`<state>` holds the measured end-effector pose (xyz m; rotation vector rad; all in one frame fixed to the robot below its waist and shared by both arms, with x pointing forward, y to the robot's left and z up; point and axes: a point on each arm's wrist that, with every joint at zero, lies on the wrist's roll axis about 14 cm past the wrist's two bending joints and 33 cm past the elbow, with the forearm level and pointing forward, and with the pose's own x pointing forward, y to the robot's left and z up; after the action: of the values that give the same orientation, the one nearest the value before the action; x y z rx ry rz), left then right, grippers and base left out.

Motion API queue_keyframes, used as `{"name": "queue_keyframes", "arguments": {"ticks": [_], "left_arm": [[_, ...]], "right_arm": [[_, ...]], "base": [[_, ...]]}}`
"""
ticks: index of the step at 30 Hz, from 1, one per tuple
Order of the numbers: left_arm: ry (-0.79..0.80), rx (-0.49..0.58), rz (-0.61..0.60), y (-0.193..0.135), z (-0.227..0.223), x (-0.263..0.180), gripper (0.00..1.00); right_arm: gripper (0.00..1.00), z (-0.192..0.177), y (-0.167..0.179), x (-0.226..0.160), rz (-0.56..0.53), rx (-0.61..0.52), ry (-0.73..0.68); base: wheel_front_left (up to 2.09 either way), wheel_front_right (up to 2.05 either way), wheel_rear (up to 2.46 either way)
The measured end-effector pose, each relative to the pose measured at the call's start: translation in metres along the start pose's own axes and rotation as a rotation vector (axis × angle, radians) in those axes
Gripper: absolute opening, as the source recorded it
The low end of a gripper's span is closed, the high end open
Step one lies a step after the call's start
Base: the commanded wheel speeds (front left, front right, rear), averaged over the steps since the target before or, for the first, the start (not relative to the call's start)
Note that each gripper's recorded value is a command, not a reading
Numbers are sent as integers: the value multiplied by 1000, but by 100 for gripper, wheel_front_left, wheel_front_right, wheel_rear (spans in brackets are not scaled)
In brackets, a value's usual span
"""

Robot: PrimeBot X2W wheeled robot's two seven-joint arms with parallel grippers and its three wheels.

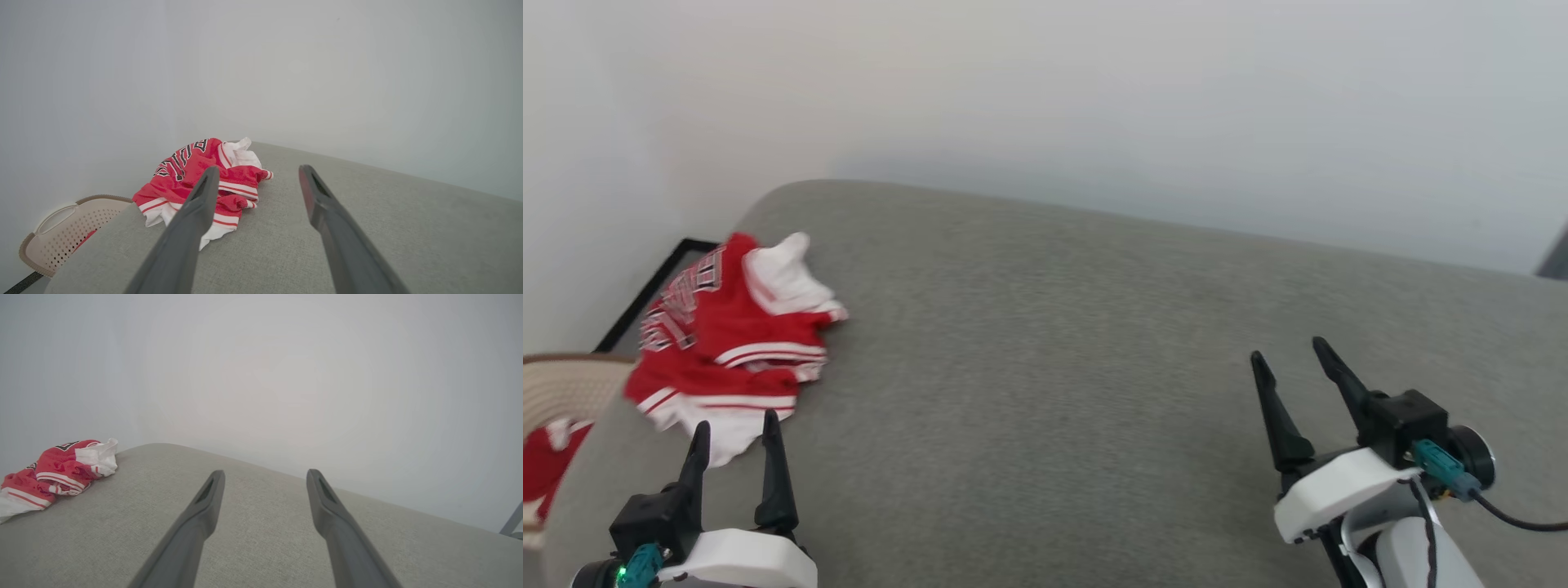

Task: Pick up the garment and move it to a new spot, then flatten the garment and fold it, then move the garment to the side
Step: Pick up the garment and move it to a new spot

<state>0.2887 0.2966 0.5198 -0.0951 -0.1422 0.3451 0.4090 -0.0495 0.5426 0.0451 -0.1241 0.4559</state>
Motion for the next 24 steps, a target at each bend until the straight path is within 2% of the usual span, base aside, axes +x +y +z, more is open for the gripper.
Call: {"name": "queue_keyframes", "arguments": {"ticks": [13,24], "left_arm": [[-15,2,210,65,9,-37,100],[-2,-16,303,86,8,-49,100]], "right_arm": [[100,-3,79,32,224,33,8],[100,-10,106,50,307,58,18]], "base": [[0,0,0],[0,0,0]]}}
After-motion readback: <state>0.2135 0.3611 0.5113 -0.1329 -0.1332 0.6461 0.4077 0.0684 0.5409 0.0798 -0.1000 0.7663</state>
